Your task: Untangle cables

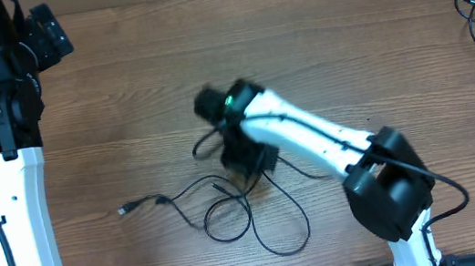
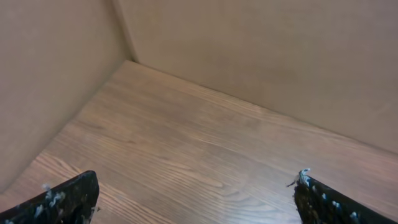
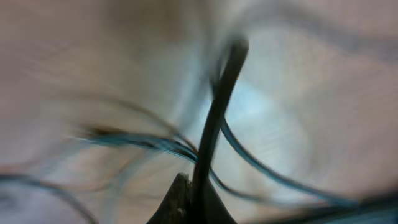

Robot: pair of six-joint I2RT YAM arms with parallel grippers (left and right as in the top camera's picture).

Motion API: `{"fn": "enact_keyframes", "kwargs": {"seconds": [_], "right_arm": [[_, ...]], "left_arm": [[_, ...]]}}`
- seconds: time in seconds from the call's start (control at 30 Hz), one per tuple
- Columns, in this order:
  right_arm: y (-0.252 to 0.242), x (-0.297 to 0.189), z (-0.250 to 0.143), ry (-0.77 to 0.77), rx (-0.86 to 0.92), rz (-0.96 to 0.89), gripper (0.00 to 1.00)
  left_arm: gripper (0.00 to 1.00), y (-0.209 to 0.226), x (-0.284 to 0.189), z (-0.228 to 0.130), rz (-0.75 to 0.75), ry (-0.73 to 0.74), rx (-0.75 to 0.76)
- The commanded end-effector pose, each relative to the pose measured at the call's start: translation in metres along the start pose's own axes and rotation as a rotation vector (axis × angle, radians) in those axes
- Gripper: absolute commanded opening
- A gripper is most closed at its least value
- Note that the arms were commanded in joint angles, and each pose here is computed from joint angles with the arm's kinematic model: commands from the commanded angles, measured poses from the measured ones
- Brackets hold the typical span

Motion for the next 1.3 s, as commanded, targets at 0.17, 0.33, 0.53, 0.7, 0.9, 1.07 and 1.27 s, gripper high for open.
{"fn": "enact_keyframes", "kwargs": {"seconds": [0.17,0.33,0.53,0.7,0.9,1.07,1.27], "right_arm": [[0.027,-0.175,0.108,-0.528,-0.419,0.293,0.04],[0.017,-0.311,0.128,-0.861,-0.458,0.503,0.04],[-0.024,-0.459,0.099,-1.232,-0.452,0.793,0.04],[-0.049,-0.521,0.066,-1.427,-0.453,0.921,0.04],[-0.035,-0.531,0.045,-1.413,-0.567,1.030,0.04],[-0.017,-0.529,0.027,-1.376,-0.644,1.090,0.04],[-0.017,-0.523,0.029,-1.359,-0.642,1.073,0.04]], "left_arm": [[1.00,0.001,0.002,0.000,-0.052,0.014,-0.014],[1.00,0.003,0.003,-0.001,-0.050,0.017,0.024],[1.00,0.001,0.002,-0.004,-0.059,0.032,0.027],[1.00,0.002,0.002,-0.008,-0.056,0.047,0.033],[1.00,0.003,0.002,-0.014,-0.051,0.074,0.041],[1.00,0.004,0.002,-0.016,-0.050,0.080,0.045],[1.00,0.005,0.001,-0.021,-0.047,0.101,0.050]]}}
Point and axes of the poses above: each gripper's point midway between its finger pads, its own x axis out along the fingers, its own y axis along the line the jaws close on, z = x × y, the point moved 1 cm from there along -x, back along the fingers
